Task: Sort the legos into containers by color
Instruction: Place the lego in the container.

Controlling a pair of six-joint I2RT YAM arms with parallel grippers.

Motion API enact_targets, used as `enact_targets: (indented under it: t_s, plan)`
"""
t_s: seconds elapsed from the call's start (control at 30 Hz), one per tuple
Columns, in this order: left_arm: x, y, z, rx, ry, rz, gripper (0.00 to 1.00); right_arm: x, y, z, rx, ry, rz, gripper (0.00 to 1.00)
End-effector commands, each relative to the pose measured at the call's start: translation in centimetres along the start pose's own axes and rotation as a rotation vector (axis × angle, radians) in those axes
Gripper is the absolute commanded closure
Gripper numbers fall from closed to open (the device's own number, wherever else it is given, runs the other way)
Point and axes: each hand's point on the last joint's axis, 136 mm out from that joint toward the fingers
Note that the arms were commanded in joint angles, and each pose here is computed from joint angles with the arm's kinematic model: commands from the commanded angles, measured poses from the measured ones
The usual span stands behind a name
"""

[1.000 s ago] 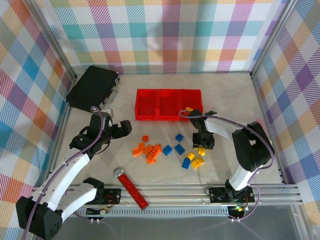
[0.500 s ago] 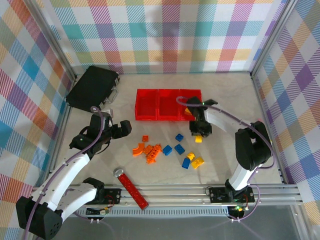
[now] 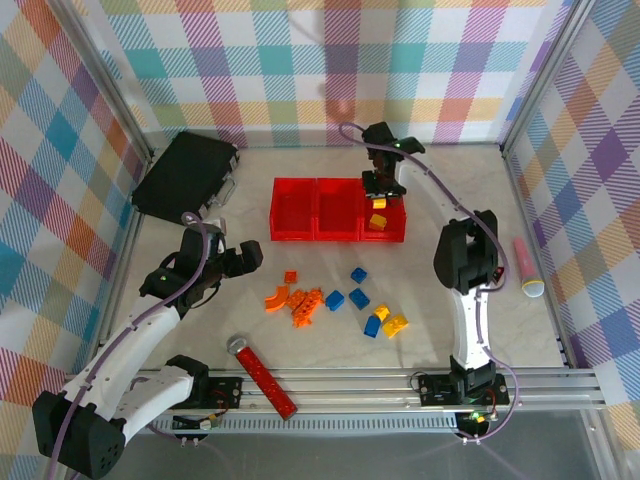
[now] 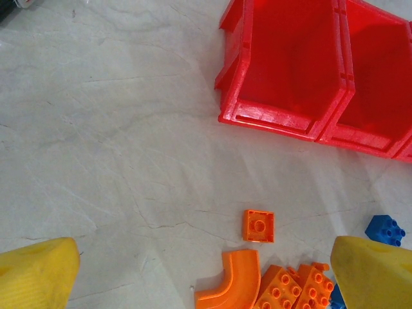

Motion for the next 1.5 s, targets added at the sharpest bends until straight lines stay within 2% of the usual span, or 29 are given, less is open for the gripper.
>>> enact_targets:
  t_s: [0.0,0.2,0.47,0.73,0.93,1.07,1.2,1.47]
  plan:
    - [-0.1,-0.4,-0.4,0.007,-0.005,0.015,0.0,-0.4,-1.0,0.4,0.015,0.019,-0.057,0.8]
    - [0.1,-0.2,-0.2,-0.003,0.001,0.013,0.0,-0.5,-0.9,2.9,-0.003,0.03,-0.082,0.77]
    - [0.1,0.1,-0.1,-0.021,-0.002,0.01,0.0,-0.4,-0.6,4.0,-0.013,0.035,-0.097,0.64]
    - [0.2,0.0,0.0,-0.012,0.001,0.004,0.0,-0.3,-0.8,1.6,-0.019,0.021,-0.075,0.41]
    - [0.2,-0.4,-0.5,0.01,-0.005,0.005,0.0,1.3,-0.9,-2.5,-0.049,0.023,-0.008,0.39]
    - [0.2,-0.8,-1.0,0.032,-0.014,0.008,0.0,3.9,-0.6,-6.8,-0.116,-0.022,0.079,0.39]
    - [0.5,-1.2,-1.2,0.055,-0.011,0.012,0.0,8.5,-0.3,-9.6,-0.178,-0.02,0.16,0.39]
    - [1.2,-1.5,-1.5,0.075,0.001,0.018,0.0,20.5,1.0,-11.3,-0.251,0.098,0.278,0.41]
Point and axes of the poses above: each hand's point on the last joint's axis, 136 mm out from that joint toward the fingers, its own z axis out along the fingers, its own y axis along the line the jaws close on, x = y × z, and after that the axes turned 8 degrees about -z, right-handed
